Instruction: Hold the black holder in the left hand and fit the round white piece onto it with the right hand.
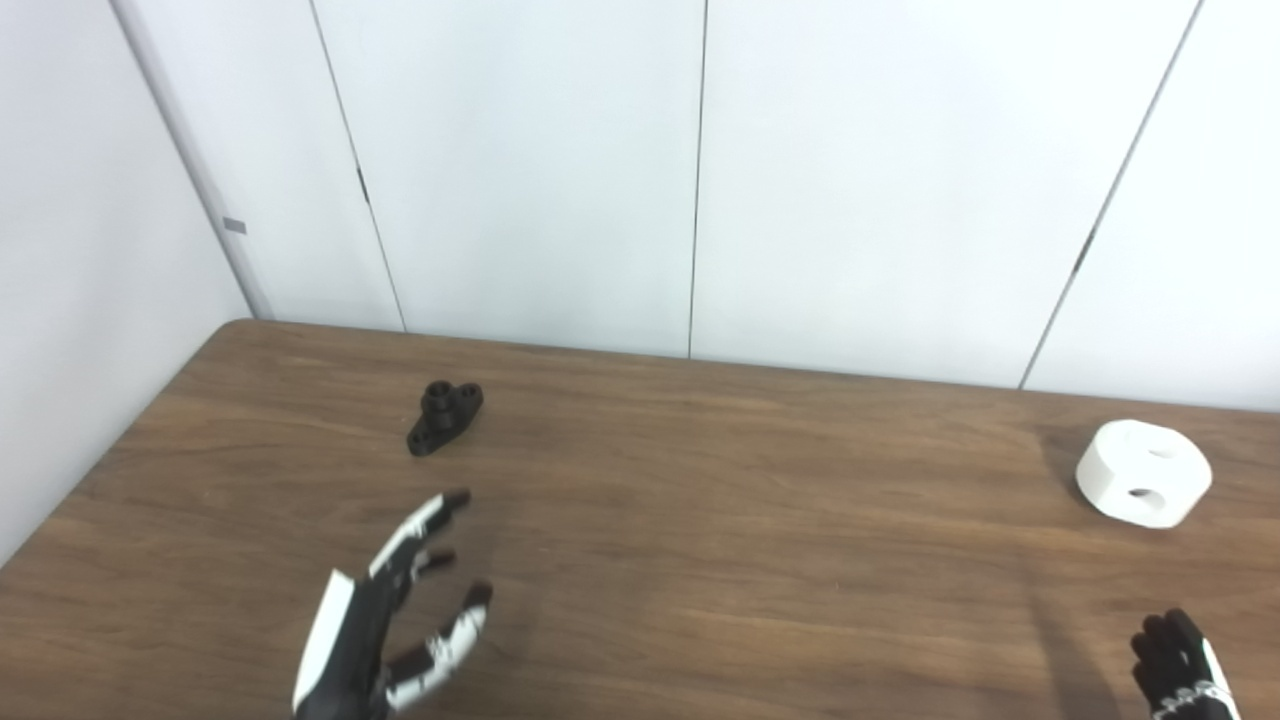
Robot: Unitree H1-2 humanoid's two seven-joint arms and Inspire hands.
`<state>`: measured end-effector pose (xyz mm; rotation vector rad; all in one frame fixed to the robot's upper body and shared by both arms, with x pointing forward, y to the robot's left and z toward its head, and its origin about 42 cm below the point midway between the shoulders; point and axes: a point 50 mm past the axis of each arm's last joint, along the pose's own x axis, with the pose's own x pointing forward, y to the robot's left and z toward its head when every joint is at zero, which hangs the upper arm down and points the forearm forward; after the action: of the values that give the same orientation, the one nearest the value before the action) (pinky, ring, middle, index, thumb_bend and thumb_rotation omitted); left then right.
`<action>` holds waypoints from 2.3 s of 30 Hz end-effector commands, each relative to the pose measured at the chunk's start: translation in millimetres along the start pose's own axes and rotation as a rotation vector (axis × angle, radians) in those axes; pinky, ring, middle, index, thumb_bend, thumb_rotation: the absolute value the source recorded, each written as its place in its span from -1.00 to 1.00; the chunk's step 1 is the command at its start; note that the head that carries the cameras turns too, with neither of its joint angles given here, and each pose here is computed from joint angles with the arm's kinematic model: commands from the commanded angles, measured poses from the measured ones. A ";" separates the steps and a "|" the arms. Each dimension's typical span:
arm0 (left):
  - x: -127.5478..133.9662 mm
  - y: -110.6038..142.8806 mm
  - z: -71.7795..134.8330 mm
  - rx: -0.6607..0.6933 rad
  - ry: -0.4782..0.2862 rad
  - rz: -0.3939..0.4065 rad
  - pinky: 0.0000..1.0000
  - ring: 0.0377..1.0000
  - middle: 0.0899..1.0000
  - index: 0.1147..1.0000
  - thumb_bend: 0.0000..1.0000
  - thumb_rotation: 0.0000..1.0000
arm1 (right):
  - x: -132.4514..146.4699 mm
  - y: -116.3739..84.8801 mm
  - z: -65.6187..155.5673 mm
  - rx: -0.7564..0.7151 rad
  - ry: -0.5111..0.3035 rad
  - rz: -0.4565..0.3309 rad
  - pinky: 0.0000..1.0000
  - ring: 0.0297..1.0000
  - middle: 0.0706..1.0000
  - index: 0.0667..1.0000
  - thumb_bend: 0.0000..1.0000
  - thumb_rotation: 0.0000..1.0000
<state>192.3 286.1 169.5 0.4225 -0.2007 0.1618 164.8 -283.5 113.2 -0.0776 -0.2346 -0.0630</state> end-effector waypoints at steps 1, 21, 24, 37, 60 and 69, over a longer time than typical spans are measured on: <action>4.1 5.6 7.4 0.029 -0.034 0.044 0.68 0.85 0.85 0.75 -0.08 -0.75 | 0.4 6.0 -10.3 0.031 0.056 -0.023 1.00 0.94 0.94 0.94 0.17 1.00; 64.8 53.3 9.8 0.249 -0.042 0.157 0.93 0.93 0.87 0.77 0.29 -0.27 | 2.5 11.7 -8.8 0.034 0.071 -0.018 1.00 0.94 0.93 0.93 0.19 1.00; 73.3 57.6 6.6 0.271 -0.049 0.145 0.95 0.93 0.87 0.78 0.33 -0.23 | 2.7 13.5 -10.0 0.043 0.067 -0.021 1.00 0.93 0.93 0.93 0.19 1.00; 121.0 67.0 -9.9 0.543 -0.017 0.205 1.00 0.94 0.83 0.68 0.54 -0.10 | 3.9 18.0 -8.7 0.041 0.067 -0.012 1.00 0.95 0.94 0.95 0.14 1.00; 186.5 41.4 -39.9 0.757 0.194 0.159 1.00 0.96 0.84 0.53 0.67 -0.03 | 1.5 17.7 -8.1 0.042 0.066 -0.011 0.99 0.90 0.90 0.92 0.11 1.00; 199.9 41.5 -46.0 0.748 0.244 0.195 1.00 0.98 0.86 0.51 0.63 -0.13 | 1.7 17.7 -7.5 0.042 0.067 -0.009 1.00 0.91 0.90 0.91 0.12 1.00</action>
<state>371.3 360.9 163.0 1.1089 0.1546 0.4062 166.5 -279.5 113.7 -0.0830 -0.1977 -0.0598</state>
